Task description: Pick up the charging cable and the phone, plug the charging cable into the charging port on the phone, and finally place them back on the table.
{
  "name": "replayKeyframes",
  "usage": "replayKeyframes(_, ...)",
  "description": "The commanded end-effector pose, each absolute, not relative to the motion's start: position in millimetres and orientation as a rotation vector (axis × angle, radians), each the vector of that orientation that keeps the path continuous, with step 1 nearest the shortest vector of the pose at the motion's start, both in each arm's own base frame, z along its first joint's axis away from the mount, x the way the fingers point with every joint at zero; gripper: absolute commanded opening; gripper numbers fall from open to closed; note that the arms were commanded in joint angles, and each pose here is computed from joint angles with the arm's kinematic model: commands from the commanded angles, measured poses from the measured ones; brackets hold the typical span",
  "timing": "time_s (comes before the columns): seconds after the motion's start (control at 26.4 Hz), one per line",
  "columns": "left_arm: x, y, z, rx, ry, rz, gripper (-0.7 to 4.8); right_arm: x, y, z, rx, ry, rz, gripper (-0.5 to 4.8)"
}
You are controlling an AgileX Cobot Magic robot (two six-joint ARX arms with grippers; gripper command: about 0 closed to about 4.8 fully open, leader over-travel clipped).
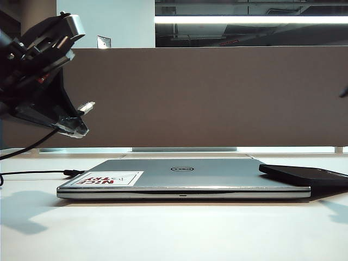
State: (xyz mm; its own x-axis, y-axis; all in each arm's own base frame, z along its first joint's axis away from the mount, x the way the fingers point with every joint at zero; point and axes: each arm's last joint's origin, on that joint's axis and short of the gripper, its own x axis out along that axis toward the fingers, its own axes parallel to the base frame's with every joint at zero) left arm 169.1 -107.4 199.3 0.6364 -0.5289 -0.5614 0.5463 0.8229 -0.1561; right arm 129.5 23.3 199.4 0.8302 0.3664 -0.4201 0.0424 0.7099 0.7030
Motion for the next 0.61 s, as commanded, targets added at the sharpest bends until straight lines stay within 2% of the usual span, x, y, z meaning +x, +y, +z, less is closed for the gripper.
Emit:
replayKeyframes(0.04, 170.0, -108.1, 201.9, 0.027, 0.607, -0.619, -0.06, 135.3, 24.2, 197.8, 0.839, 0.613, 0.183, 3.39)
replayKeyframes(0.08, 170.1, -108.2, 202.1, 0.026, 0.604, -0.619, -0.06, 138.6, 24.7, 193.9, 0.86, 0.648, 0.168, 4.06)
replayKeyframes(0.11, 170.1, -108.2, 202.1, 0.026, 0.604, -0.619, -0.06, 140.4, 24.9, 191.7, 0.871, 0.666, 0.157, 4.47)
replayKeyframes(0.15, 170.1, -108.2, 202.2, 0.026, 0.604, -0.619, -0.06, 144.1, 25.2, 188.4, 0.884, 0.688, 0.141, 4.6)
replayKeyframes(0.42, 170.2, -108.2, 202.2, 0.026, 0.603, -0.619, -0.06, 169.4, 18.1, 170.4, 0.97, 0.748, 0.071, 4.59)
replayKeyframes(0.61, 170.2, -108.2, 202.2, 0.026, 0.603, -0.619, -0.06, 183.4, 15.5, 160.1, 0.995, 0.768, 0.096, 4.58)
